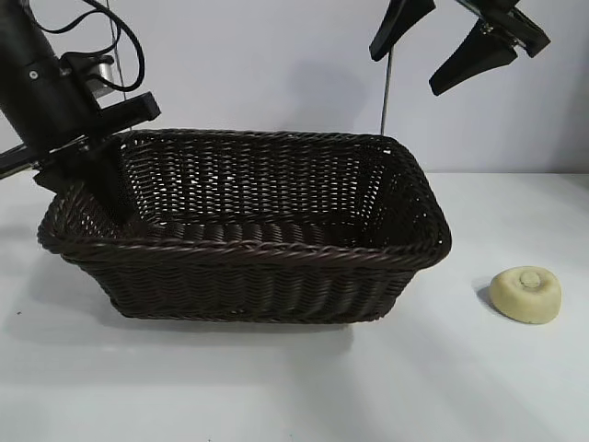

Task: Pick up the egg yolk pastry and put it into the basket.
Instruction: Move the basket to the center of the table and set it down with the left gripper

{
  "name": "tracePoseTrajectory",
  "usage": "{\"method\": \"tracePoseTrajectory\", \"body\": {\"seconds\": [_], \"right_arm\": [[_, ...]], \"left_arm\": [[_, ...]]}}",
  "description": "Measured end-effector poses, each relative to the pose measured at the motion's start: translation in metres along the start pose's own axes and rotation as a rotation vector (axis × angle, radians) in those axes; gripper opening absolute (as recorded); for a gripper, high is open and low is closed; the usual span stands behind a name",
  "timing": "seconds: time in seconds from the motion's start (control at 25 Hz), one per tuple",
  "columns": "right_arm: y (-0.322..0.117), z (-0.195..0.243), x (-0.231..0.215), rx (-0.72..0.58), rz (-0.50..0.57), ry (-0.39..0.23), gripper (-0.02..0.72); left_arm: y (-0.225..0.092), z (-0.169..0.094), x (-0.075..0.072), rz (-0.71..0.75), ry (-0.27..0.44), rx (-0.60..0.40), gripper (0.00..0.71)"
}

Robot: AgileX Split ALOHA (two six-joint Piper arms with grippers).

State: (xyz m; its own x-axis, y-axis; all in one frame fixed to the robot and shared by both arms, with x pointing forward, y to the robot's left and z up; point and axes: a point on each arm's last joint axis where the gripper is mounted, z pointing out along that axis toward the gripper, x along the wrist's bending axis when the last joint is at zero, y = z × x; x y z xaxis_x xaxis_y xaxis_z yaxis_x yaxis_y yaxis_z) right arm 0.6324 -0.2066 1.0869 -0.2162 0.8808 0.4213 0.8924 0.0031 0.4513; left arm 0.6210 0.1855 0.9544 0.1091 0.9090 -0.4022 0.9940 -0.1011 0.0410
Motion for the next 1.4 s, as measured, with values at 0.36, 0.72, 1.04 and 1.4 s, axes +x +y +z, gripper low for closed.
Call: {"method": "tracePoseTrajectory", "body": {"seconds": [0.36, 0.72, 1.04, 1.4], "right_arm": [[-0.001, 0.0, 0.0, 0.007, 0.0, 0.001, 0.54], [-0.001, 0.0, 0.0, 0.007, 0.0, 0.001, 0.54], [-0.001, 0.0, 0.0, 0.007, 0.0, 0.001, 0.54], [-0.001, 0.0, 0.0, 0.011, 0.0, 0.002, 0.54]], "left_arm": [[0.004, 0.026, 0.011, 0.017, 0.004, 0.046, 0.101], [0.004, 0.027, 0.011, 0.017, -0.001, 0.048, 0.101], [0.004, 0.027, 0.009, 0.009, -0.015, 0.047, 0.297], [-0.001, 0.004, 0.004, 0.06, 0.02, 0.039, 0.573]]}}
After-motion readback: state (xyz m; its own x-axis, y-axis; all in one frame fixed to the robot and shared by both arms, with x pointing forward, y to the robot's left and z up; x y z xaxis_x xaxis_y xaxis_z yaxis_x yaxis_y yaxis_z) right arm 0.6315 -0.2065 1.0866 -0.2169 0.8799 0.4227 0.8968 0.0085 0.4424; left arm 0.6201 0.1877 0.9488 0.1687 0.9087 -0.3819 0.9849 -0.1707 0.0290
